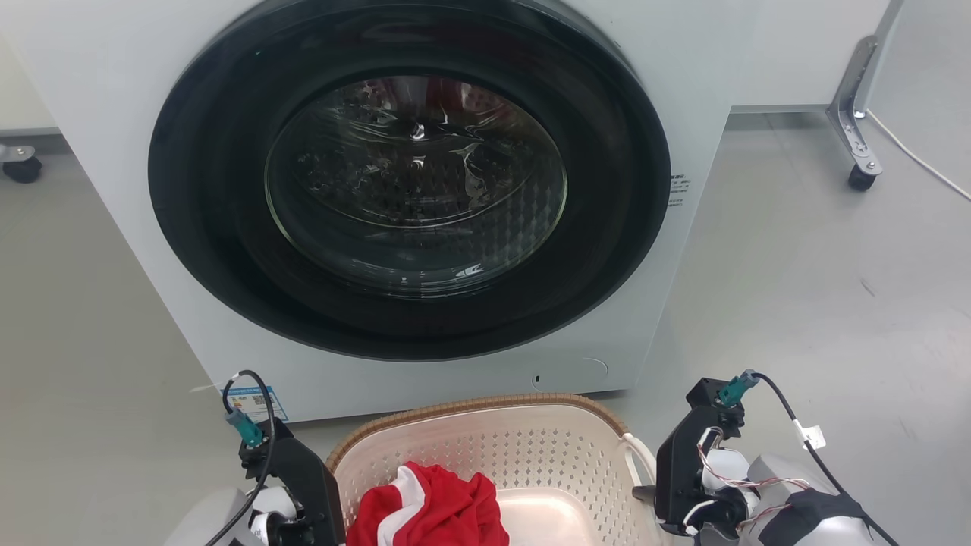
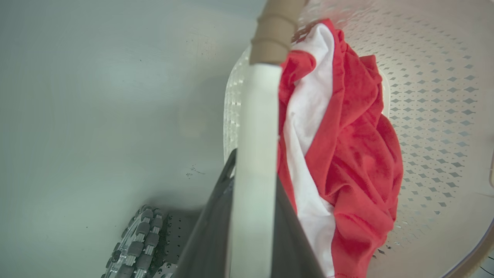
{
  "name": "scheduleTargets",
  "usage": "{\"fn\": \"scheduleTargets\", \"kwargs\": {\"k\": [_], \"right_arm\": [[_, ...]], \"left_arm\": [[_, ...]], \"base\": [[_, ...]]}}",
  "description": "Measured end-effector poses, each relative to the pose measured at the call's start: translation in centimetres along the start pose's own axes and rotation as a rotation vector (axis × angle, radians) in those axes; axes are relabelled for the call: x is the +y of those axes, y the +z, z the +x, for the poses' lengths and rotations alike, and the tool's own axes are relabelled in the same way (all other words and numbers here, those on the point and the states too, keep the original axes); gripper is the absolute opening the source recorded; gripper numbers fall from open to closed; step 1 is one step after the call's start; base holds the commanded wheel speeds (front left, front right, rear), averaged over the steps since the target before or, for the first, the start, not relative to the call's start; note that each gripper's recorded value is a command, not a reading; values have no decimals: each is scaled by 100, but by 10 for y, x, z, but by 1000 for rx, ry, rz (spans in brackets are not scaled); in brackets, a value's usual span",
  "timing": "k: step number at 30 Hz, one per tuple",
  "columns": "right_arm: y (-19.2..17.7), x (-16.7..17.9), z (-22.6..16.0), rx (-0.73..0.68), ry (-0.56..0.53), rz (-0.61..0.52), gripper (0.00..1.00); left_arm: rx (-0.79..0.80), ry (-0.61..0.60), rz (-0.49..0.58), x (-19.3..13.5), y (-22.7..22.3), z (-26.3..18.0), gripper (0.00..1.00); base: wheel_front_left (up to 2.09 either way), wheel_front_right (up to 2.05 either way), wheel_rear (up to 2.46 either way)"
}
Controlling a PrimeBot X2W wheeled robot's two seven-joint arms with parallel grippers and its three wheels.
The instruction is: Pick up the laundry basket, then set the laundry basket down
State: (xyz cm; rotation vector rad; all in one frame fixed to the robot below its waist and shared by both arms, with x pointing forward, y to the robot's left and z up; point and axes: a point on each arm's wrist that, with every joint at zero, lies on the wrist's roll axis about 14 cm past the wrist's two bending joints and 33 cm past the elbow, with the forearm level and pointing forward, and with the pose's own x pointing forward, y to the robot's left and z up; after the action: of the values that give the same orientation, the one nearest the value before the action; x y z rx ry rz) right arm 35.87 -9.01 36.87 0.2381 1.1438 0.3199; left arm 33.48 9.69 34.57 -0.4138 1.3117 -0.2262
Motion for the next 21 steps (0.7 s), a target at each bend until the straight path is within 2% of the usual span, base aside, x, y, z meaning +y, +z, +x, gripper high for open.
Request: {"fn": "scheduleTargets", "kwargs": {"k": [21], "right_arm": [[0, 4, 0, 4, 16, 8, 0]], "left_arm": [[-13, 4, 11, 2, 4, -2, 0]], "base": [[0, 0, 0]]}}
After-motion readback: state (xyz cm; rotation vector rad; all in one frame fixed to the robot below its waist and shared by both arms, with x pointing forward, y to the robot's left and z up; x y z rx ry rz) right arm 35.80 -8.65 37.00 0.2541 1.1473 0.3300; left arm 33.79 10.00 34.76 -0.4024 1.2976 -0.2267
